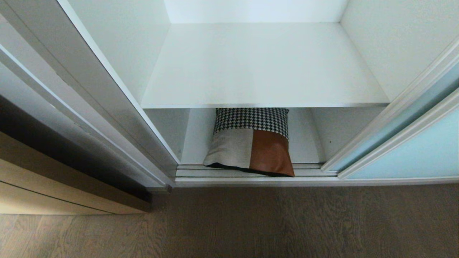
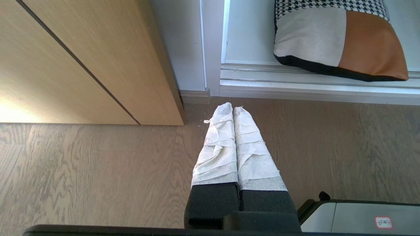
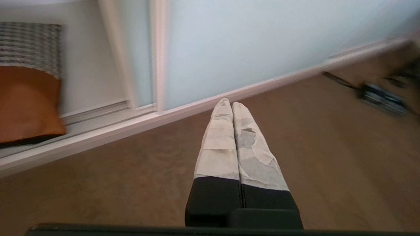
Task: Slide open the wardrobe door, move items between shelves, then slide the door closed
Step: Close the door
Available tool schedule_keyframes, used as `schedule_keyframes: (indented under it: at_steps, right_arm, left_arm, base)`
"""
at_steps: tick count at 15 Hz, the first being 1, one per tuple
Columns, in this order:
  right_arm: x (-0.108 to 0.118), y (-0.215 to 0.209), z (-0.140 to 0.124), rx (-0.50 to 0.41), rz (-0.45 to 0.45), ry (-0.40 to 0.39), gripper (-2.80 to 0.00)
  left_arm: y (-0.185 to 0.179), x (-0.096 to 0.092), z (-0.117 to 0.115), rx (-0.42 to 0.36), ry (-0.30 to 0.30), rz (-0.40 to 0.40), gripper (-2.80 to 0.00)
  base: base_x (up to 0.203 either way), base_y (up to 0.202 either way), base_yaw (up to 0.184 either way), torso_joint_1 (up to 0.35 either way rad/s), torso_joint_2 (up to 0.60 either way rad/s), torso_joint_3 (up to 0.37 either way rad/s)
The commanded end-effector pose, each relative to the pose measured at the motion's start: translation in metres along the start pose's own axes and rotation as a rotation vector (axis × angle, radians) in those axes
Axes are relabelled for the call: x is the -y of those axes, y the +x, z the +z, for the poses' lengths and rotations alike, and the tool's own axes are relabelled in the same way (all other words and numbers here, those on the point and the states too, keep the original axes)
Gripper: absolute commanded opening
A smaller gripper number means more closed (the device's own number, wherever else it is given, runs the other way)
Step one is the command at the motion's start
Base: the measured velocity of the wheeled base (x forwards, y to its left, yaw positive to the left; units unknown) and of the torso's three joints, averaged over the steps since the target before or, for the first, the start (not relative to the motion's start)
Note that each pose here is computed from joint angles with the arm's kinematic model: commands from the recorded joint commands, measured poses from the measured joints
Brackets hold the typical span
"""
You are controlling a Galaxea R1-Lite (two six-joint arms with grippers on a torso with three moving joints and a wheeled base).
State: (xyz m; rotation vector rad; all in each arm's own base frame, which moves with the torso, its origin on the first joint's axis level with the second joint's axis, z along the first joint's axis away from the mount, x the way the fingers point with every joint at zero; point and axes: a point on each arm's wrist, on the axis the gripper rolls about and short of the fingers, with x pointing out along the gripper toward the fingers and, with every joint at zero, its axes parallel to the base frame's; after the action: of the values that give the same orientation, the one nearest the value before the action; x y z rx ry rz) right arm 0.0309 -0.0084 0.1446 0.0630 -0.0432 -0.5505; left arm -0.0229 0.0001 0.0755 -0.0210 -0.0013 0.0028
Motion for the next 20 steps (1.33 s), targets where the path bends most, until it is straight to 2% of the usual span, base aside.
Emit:
schedule_keyframes:
  at_steps: [1,6,8,10,17,20]
  right_arm:
    - [-0.003,0.003,0.004,-0.005,-0.042,-0.014,-2.8]
    - [-0.002,0.008,0.028,-0.01,-0.176,-0.041,-2.8]
    - [-0.002,0.009,0.051,0.018,-0.187,-0.033,-2.8]
    - [-0.001,0.01,0.067,0.007,-0.194,-0.051,-2.8]
    - [0.0,0.035,0.125,0.001,-0.131,-0.017,-2.8]
    - [0.005,0.052,0.143,0.0,-0.037,0.032,-2.8]
  left_arm:
    - [0.0,0.0,0.0,-0.004,-0.001,0.0,-2.8]
    - [0.0,0.0,0.0,-0.004,-0.001,0.0,-2.8]
    - [0.0,0.0,0.0,-0.004,-0.001,0.0,-2.8]
    - [0.0,0.0,0.0,-0.004,-0.001,0.0,-2.8]
    - [0.0,0.0,0.0,-0.004,-0.001,0.0,-2.8]
    - [0.0,0.0,0.0,-0.004,-0.001,0.0,-2.8]
  base:
    - [0.0,0.0,0.0,0.0,0.0,0.0]
    - [0.0,0.0,0.0,0.0,0.0,0.0]
    - [0.0,0.0,0.0,0.0,0.0,0.0]
    - [0.0,0.0,0.0,0.0,0.0,0.0]
    - [0.0,0.0,0.0,0.0,0.0,0.0]
    - [0.0,0.0,0.0,0.0,0.0,0.0]
